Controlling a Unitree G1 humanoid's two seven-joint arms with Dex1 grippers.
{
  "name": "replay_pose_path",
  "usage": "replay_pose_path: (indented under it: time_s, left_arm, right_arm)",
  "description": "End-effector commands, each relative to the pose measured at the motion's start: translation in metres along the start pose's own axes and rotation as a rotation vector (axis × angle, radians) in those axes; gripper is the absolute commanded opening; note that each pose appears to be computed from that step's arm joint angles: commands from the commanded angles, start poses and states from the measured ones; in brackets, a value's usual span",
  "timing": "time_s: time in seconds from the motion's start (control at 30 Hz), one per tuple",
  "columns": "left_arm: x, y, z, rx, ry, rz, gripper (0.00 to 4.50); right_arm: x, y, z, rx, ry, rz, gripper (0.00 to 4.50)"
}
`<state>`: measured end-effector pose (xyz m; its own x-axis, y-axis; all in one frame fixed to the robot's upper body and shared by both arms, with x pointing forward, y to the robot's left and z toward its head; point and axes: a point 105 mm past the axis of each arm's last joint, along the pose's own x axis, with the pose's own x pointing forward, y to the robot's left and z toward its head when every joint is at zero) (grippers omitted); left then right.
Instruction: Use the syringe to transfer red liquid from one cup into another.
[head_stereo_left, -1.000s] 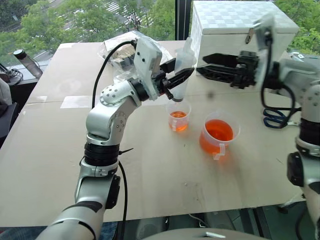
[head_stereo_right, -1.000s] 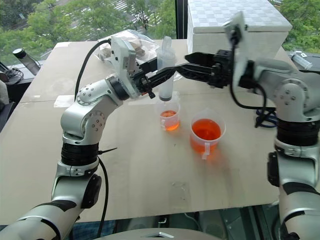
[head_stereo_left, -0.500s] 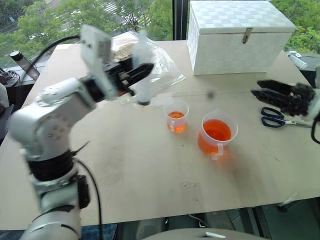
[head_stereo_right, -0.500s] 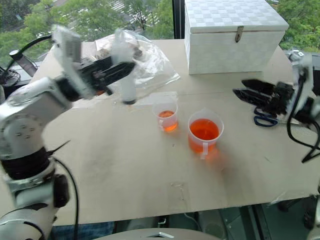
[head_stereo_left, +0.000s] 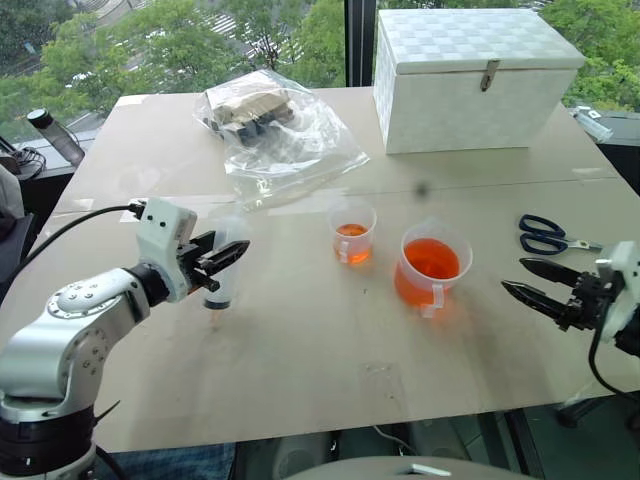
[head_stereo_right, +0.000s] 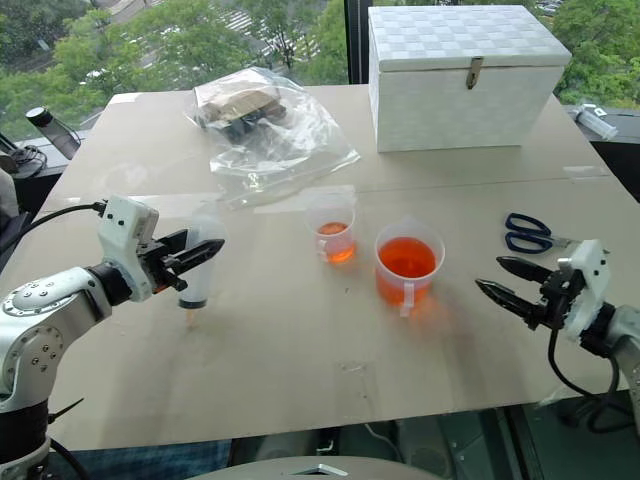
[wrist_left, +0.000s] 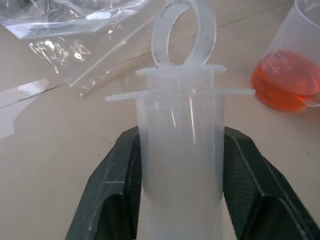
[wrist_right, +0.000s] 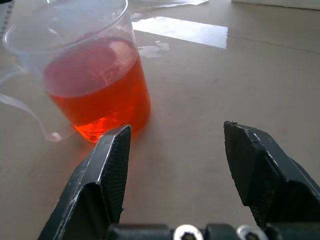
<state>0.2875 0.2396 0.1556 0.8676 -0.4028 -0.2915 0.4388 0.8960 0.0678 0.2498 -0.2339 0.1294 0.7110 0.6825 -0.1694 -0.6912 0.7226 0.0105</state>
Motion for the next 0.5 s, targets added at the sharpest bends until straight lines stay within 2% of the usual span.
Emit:
replay_pose_path:
  time_s: [0.03, 0.07, 0.1, 0.27, 0.33, 0.37, 0.4, 0.5]
  left_arm:
    - [-0.001, 0.009, 0.006, 0.016, -0.054, 0.038, 3.61]
    - [-0.001, 0.012, 0.01, 0.027, -0.072, 0.057, 4.22]
    - [-0.003, 0.016, 0.013, 0.031, -0.092, 0.085, 4.47]
    - [-0.016, 0.009, 0.03, -0.001, -0.224, 0.062, 4.47]
    - [-0.026, -0.015, 0.029, -0.013, -0.246, -0.045, 4.5]
    - [-0.03, -0.025, 0.026, -0.012, -0.239, -0.088, 4.5]
    - [-0.033, -0.037, 0.013, -0.002, -0.193, -0.128, 4.5]
    - [-0.037, -0.059, -0.025, 0.021, -0.078, -0.166, 4.5]
  right_arm:
    - [-0.001, -0.001, 0.0, -0.06, -0.021, -0.015, 3.19]
    - [-0.001, -0.001, -0.002, -0.065, -0.022, -0.016, 3.19]
    - [-0.002, 0.0, -0.006, -0.063, -0.022, -0.02, 3.19]
    - [-0.006, 0.002, -0.021, -0.065, 0.002, -0.035, 3.19]
    - [-0.009, 0.006, -0.023, -0.016, -0.007, -0.021, 3.69]
    - [-0.011, 0.007, -0.024, 0.0, -0.007, -0.019, 3.98]
    - [-0.013, 0.008, -0.027, -0.002, -0.004, -0.018, 4.41]
    - [-0.017, 0.009, -0.036, -0.011, -0.004, -0.03, 4.47]
